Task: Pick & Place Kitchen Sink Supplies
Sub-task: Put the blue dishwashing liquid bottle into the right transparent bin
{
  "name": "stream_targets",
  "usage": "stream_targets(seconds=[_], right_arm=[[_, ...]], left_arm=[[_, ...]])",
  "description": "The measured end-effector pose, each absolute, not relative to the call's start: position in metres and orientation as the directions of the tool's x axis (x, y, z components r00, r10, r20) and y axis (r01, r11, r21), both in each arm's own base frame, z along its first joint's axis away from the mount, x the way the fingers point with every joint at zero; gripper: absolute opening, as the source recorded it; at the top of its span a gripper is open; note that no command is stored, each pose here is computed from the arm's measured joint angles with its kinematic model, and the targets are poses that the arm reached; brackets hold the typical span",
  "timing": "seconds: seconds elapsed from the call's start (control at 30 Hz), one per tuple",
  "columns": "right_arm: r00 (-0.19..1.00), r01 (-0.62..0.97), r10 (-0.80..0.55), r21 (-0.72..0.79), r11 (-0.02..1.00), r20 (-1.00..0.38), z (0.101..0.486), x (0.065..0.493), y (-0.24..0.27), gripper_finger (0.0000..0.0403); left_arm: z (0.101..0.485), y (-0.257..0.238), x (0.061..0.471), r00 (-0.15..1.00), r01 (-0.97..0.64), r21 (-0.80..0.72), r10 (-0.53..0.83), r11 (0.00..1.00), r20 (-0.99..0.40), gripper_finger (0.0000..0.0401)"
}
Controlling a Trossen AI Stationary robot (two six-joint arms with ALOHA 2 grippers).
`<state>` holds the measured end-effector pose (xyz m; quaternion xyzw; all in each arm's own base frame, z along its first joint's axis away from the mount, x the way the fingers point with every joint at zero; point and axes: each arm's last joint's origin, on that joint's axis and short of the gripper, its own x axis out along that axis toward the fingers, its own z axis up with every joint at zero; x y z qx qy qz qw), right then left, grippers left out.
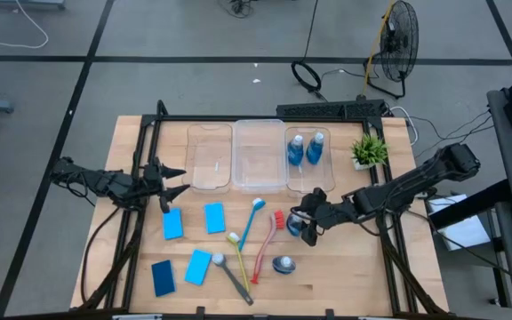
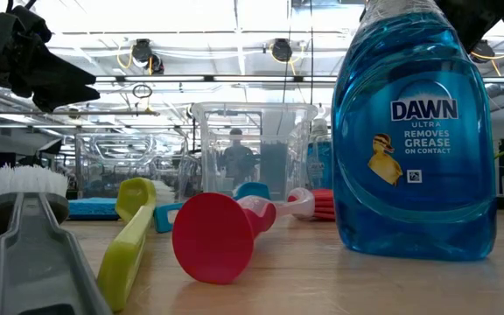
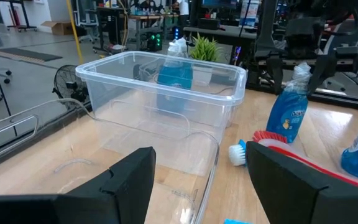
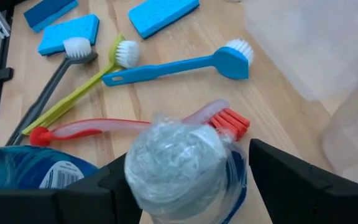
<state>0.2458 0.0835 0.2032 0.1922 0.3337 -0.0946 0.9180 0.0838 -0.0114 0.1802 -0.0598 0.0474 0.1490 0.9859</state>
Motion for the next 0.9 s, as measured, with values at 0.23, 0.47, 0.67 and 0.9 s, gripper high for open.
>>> stream_targets(seconds=[0.23, 0.47, 0.67, 0.9], right_arm=[[0.759, 0.321, -0.042, 0.317, 0.892, -0.650, 0.2032, 0.2457, 0.0836, 0.0251], [0.759, 0.343, -0.044, 0.341, 0.875, -0.650, 0.2032, 0.2457, 0.0834, 0.0251], [0.761, 0.363, -0.061, 0.345, 0.866, -0.646, 0.2033, 0.2457, 0.0829, 0.0243], [0.765, 0.383, -0.097, 0.330, 0.863, -0.636, 0.2040, 0.2458, 0.0819, 0.0165]], left_arm=[[0.1798, -0.0114, 0.0838, 0.951, -0.300, -0.101, 0.288, 0.949, -0.115, 0.0253], [0.1798, -0.0114, 0.0837, 0.951, -0.300, -0.101, 0.288, 0.949, -0.115, 0.0253], [0.1797, -0.0114, 0.0838, 0.951, -0.300, -0.102, 0.288, 0.949, -0.116, 0.0253], [0.1797, -0.0114, 0.0837, 0.951, -0.300, -0.102, 0.288, 0.949, -0.116, 0.0253]])
